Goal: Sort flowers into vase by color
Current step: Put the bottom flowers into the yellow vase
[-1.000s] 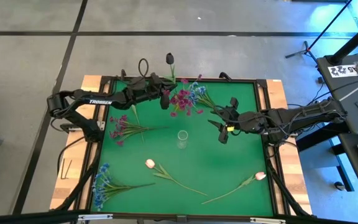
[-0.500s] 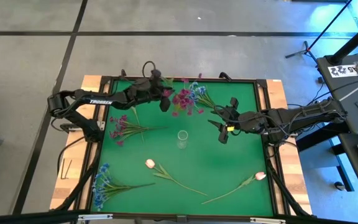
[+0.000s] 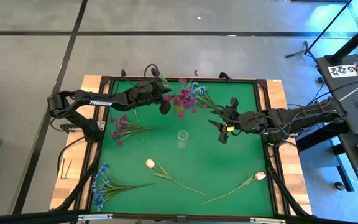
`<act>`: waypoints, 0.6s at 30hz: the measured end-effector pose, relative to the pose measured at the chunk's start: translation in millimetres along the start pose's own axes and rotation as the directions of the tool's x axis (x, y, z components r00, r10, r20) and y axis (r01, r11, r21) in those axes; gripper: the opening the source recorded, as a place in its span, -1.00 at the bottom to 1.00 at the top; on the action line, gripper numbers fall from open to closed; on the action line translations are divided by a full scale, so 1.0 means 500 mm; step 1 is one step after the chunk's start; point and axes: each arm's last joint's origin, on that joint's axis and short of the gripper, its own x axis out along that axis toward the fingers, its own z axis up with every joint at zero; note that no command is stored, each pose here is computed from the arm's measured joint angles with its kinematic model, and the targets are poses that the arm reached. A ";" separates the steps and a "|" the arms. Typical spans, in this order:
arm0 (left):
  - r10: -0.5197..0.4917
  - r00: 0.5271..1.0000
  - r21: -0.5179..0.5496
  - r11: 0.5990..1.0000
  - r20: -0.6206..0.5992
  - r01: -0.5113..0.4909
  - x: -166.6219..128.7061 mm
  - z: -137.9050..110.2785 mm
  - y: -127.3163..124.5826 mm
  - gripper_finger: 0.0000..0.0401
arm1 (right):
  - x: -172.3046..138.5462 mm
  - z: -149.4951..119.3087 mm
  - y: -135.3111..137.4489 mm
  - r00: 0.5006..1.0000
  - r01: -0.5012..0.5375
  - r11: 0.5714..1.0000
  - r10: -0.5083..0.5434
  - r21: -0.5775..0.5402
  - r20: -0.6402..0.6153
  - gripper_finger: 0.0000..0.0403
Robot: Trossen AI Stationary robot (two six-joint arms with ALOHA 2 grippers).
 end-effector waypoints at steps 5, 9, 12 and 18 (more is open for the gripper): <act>0.021 0.999 0.039 0.999 -0.026 -0.020 -0.018 0.003 -0.018 0.02 | 0.000 0.000 0.000 1.000 0.000 1.000 0.000 0.000 -0.001 -0.13; 0.047 0.998 0.069 0.997 -0.038 -0.044 -0.039 0.008 -0.032 0.06 | 0.000 0.000 0.000 1.000 0.000 1.000 0.000 -0.001 -0.002 -0.13; 0.062 0.996 0.078 0.995 -0.062 -0.058 -0.052 0.008 -0.041 0.07 | 0.000 0.000 0.000 1.000 0.000 1.000 0.000 0.000 -0.001 -0.12; 0.054 0.991 0.084 0.995 -0.122 -0.043 -0.074 0.001 -0.060 0.07 | 0.000 0.000 0.000 1.000 0.000 1.000 0.000 0.000 0.000 -0.12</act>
